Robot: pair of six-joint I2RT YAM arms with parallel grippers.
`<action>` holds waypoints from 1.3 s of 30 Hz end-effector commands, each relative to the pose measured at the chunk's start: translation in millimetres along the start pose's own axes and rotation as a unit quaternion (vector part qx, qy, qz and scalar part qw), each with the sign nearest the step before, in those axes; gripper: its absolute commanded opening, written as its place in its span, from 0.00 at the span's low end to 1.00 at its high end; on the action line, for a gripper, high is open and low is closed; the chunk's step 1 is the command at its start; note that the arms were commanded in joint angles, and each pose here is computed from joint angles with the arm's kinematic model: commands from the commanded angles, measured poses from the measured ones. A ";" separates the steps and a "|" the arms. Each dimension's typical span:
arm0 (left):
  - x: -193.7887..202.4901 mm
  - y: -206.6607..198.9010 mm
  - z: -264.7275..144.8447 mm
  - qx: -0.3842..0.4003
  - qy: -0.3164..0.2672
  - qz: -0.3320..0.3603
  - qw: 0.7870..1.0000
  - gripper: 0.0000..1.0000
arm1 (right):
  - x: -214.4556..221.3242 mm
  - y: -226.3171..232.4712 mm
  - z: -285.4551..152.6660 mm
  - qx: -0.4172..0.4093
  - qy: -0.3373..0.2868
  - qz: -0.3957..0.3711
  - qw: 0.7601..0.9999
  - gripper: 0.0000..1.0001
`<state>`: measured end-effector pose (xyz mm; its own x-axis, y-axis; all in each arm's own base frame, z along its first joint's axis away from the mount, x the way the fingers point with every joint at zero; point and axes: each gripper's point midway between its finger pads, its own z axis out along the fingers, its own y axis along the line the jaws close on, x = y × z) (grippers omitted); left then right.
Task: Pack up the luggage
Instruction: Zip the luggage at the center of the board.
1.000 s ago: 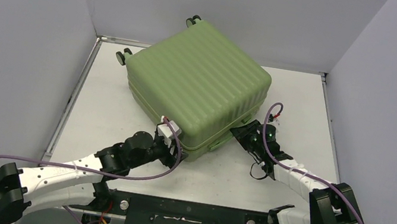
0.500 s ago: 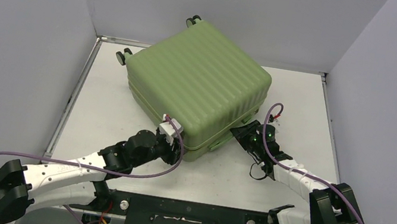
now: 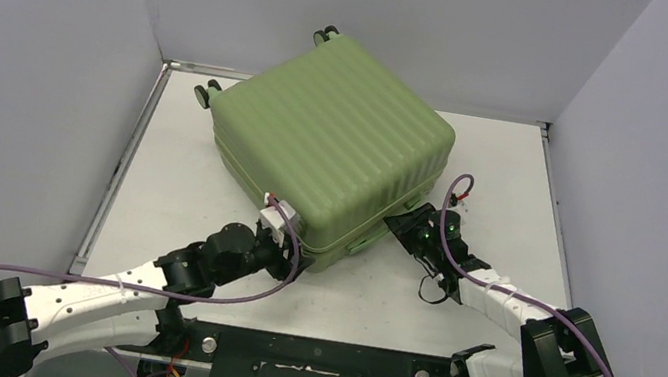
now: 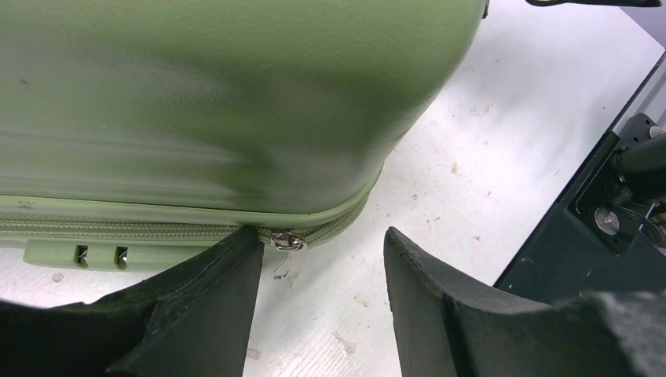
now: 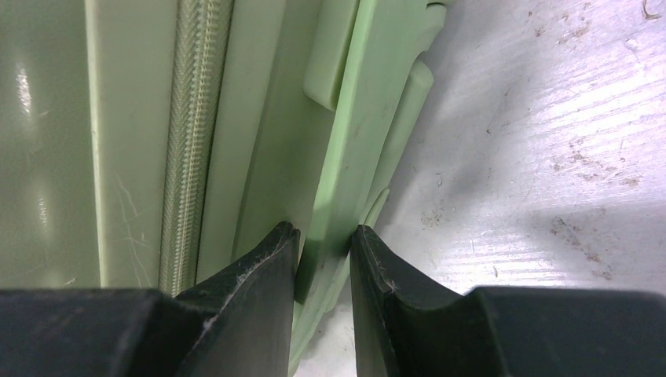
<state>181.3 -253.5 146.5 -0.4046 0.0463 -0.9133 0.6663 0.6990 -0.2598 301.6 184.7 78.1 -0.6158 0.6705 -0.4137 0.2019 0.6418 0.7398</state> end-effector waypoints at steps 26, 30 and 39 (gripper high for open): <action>-0.2 -26.2 13.7 0.055 0.008 -0.015 0.998 0.00 | 46.0 25.8 -17.9 -0.060 0.103 -0.023 0.993 0.00; -3.4 -37.1 8.0 0.080 -0.001 -0.013 0.997 0.00 | 45.5 26.3 -17.3 -0.060 0.102 -0.023 0.993 0.00; 0.7 -68.5 4.3 0.127 0.001 0.006 0.992 0.00 | 48.0 27.1 -16.7 -0.058 0.102 -0.024 0.993 0.00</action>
<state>177.3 -258.3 125.2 -0.4352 0.1046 -0.8943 0.6591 0.7137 -0.2373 304.2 180.8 78.0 -0.5971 0.6826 -0.4214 0.2161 0.6428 0.7349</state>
